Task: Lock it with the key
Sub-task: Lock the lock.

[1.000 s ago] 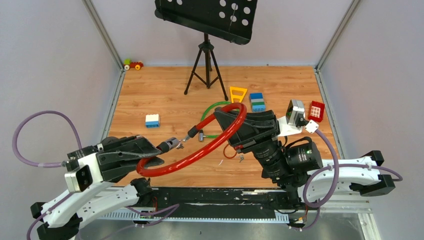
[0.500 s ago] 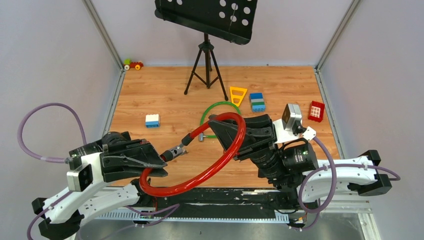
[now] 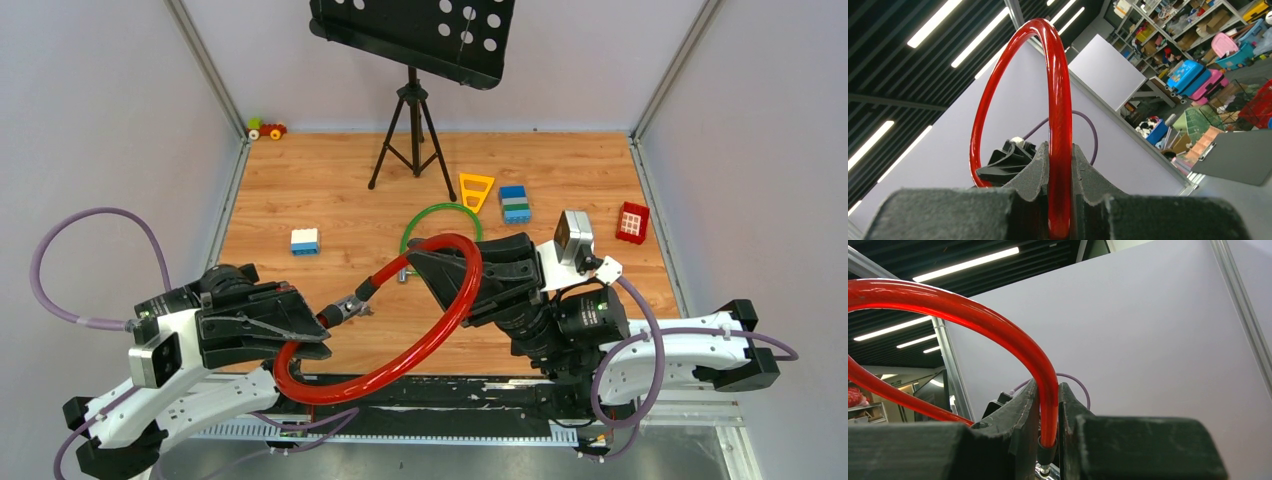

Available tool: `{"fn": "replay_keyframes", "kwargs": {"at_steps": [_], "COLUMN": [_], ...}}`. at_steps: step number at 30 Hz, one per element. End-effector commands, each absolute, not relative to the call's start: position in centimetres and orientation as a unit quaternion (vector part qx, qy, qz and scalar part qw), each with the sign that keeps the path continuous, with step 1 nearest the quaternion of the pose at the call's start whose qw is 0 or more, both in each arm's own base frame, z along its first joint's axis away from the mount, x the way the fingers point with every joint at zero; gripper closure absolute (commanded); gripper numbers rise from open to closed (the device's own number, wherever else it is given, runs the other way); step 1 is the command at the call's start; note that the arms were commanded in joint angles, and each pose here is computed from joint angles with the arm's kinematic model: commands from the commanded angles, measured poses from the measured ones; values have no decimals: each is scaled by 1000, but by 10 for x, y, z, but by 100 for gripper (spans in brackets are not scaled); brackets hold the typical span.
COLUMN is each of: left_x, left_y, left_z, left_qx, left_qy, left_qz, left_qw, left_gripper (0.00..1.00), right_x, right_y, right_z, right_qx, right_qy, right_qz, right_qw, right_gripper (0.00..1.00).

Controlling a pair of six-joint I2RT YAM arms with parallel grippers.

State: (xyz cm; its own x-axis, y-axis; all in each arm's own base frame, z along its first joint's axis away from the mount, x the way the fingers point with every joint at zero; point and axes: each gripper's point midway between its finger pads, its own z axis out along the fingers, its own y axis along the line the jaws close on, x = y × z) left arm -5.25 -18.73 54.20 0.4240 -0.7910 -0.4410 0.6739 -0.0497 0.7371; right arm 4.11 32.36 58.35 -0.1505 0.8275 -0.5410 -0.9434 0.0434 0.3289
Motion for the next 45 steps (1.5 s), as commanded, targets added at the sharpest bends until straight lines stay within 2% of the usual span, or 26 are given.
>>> {"fn": "replay_keyframes", "kwargs": {"at_steps": [1, 35, 45], "left_x": [-62, -59, -50], "left_y": [-175, -175, -178], "left_z": [553, 555, 553], "left_qx": [485, 474, 474], "left_qy": [-88, -84, -65], "left_qz": [-519, -516, -490], "left_qw": [698, 708, 728], "left_gripper": [100, 100, 100], "right_x": [33, 44, 39], "right_y": [302, 325, 334], "right_z": [610, 576, 567], "right_qx": [-60, -58, -96], "right_qy": [285, 330, 343], "right_qz": [722, 702, 689], "right_qw": [628, 629, 631], "right_gripper": [100, 100, 100]}}
